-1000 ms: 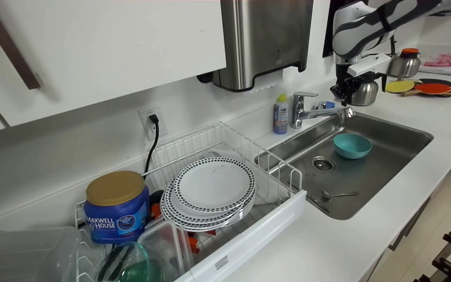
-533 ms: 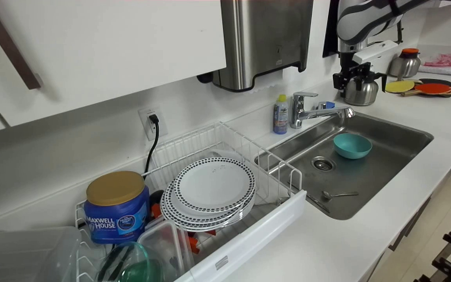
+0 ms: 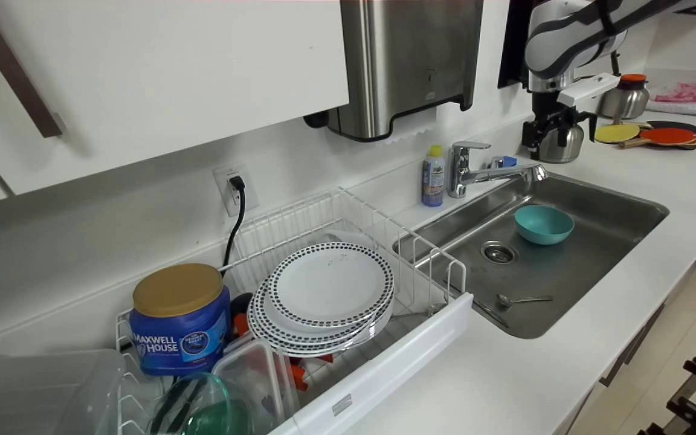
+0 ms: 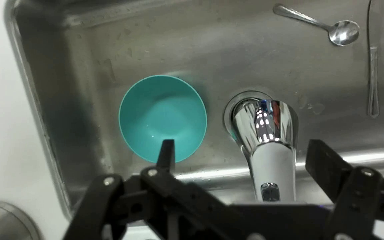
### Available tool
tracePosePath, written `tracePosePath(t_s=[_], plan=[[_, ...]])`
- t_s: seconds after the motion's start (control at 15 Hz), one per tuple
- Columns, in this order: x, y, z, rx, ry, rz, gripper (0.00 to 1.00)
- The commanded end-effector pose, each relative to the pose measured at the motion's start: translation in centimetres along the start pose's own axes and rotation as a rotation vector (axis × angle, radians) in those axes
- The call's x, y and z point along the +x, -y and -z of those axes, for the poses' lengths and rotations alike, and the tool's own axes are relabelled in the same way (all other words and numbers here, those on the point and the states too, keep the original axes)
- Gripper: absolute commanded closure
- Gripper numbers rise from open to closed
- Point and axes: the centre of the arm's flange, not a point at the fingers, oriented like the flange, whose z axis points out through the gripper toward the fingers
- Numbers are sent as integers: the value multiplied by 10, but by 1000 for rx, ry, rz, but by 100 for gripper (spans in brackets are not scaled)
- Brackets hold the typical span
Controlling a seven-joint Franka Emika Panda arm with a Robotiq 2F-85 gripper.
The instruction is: Move the faucet spout to the right
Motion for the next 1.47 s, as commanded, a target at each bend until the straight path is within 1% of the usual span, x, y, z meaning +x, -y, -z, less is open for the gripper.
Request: tracePosePath(t_s=[0.0, 0.27, 0.33, 0.4, 0.47, 0.67, 0.8, 1.0, 1.2, 1.4], plan=[[5, 3, -14, 77, 50, 57, 0], [5, 11, -25, 130, 67, 78, 0], [6, 13, -27, 133, 68, 74, 25], [6, 14, -29, 136, 71, 77, 28], [7, 15, -30, 136, 71, 78, 34], [9, 19, -36, 134, 73, 80, 59], [10, 19, -38, 131, 75, 84, 73], [14, 17, -40, 120, 77, 85, 76], [19, 15, -42, 104, 78, 86, 76], [24, 13, -46, 65, 74, 91, 76]])
